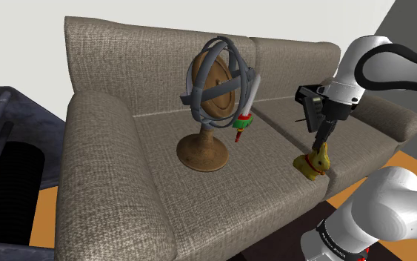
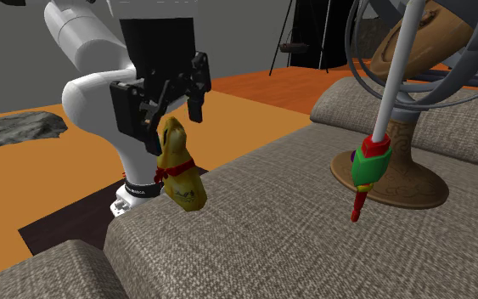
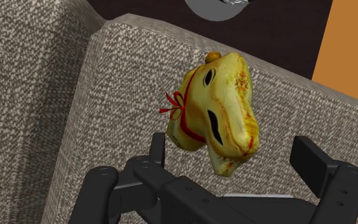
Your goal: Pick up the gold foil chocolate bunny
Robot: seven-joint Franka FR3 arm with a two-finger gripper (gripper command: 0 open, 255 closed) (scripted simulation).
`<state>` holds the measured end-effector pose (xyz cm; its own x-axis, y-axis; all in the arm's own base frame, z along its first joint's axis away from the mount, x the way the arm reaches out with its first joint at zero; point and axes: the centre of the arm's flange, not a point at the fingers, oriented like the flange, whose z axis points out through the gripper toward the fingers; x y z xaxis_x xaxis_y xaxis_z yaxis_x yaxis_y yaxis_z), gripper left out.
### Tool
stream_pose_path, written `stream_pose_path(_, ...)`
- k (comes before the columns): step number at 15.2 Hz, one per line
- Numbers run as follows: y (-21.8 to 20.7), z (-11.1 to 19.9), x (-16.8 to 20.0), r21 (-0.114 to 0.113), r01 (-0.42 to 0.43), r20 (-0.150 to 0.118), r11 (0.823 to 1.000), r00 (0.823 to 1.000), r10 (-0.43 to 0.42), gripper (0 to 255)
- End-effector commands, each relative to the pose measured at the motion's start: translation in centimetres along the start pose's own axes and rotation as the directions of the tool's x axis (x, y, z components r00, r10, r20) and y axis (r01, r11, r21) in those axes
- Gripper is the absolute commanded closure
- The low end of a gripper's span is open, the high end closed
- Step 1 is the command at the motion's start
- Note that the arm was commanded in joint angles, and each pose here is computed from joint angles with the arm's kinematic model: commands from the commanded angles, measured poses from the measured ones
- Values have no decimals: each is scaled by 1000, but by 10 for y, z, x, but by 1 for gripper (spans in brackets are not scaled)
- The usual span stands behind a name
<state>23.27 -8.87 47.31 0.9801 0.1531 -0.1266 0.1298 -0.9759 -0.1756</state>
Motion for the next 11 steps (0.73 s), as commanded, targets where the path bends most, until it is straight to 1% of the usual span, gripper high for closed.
stream_pose_path(1, 0, 2, 0, 0, 0, 0, 1000, 1000, 0, 255)
stream_pose_path(10, 0, 2, 1, 0, 0, 0, 1000, 1000, 0, 255)
stream_pose_path(11, -1, -3, 0, 0, 0, 0, 1000, 1000, 0, 255)
